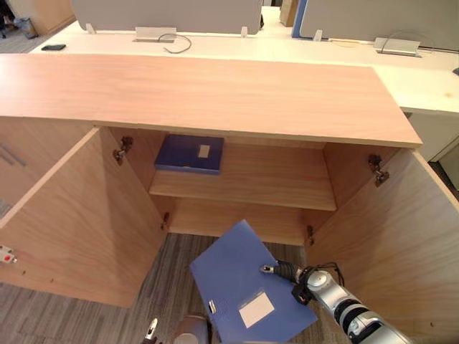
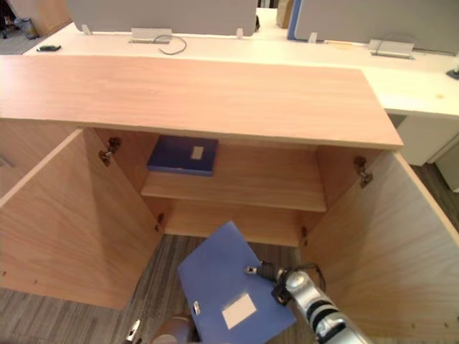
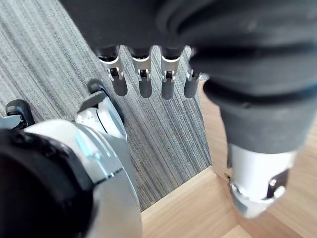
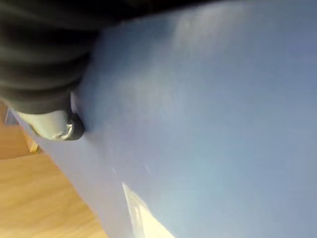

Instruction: Walk over to the cabinet, pick up the folder, carry it to the office cabinet, place the folder inside the office cabinet, then close the office cabinet door

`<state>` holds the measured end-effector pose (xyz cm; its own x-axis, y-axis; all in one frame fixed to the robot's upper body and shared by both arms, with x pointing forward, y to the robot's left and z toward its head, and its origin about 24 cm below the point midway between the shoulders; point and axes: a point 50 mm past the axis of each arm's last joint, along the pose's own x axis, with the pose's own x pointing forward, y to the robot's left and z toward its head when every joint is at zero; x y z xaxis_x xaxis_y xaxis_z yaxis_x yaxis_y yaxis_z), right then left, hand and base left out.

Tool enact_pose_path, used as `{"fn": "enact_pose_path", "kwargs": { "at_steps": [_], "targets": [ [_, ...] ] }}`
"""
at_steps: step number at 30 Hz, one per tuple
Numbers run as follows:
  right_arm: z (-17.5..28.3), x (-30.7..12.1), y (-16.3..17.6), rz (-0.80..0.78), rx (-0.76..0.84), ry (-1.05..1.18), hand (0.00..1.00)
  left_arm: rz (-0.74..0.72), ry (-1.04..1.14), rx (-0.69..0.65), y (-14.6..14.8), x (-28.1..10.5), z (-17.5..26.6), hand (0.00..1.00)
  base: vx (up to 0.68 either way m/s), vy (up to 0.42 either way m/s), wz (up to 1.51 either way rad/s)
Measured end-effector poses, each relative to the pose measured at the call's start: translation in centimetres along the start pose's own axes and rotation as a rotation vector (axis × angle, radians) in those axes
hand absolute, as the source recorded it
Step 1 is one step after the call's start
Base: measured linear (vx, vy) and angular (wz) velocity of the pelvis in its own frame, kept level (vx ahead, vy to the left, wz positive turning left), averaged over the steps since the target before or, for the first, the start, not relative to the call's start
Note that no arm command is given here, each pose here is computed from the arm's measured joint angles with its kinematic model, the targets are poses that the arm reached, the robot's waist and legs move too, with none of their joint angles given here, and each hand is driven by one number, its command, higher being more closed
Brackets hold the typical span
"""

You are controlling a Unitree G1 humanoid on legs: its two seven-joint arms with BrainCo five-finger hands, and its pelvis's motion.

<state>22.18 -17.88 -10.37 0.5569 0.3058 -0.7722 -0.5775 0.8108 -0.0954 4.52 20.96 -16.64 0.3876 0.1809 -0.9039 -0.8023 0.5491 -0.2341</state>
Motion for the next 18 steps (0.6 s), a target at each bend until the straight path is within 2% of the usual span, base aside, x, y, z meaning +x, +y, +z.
{"fn": "enact_pose_path", "kwargs": {
  "at_steps": [4, 5, 10, 12, 13, 15, 18],
  "targets": [
    [-2.2, 0.0, 0.5, -0.089, 0.287, 0.022, 1.0, 0.021, 0.012, -0.006, 0.5, -0.2, -0.8, 0.0, 0.18, 0.266, -0.47],
    [-2.0, 0.4, 1.6, -0.113, 0.434, -0.01, 1.0, 0.024, -0.007, -0.023, 0.3, -0.1, -0.3, 0.0, 0.27, 0.259, -0.35],
    [-2.8, 0.2, 1.6, -0.163, 0.676, -0.03, 1.0, 0.007, -0.035, -0.053, -0.5, 0.1, 0.1, 0.0, 0.23, 0.15, -0.5],
    [-3.8, 0.1, 2.0, -0.189, 0.905, -0.051, 1.0, -0.003, -0.043, -0.039, -1.0, 0.2, 0.4, 0.0, 0.15, 0.037, -0.29],
    [-3.9, 0.3, 3.1, -0.186, 1.071, -0.078, 1.0, -0.004, -0.047, -0.026, -1.0, 0.2, 0.4, 0.0, 0.07, 0.002, -0.3],
    [-4.3, 0.8, 5.1, -0.173, 1.266, -0.076, 1.0, 0.011, -0.025, 0.008, -0.6, 0.2, -0.2, 0.0, 0.09, 0.043, -0.47],
    [-5.9, 0.2, 5.2, -0.207, 1.308, -0.035, 1.0, -0.008, 0.01, 0.073, -1.2, 0.0, -1.4, 0.0, 0.11, 0.154, -0.4]
  ]
}}
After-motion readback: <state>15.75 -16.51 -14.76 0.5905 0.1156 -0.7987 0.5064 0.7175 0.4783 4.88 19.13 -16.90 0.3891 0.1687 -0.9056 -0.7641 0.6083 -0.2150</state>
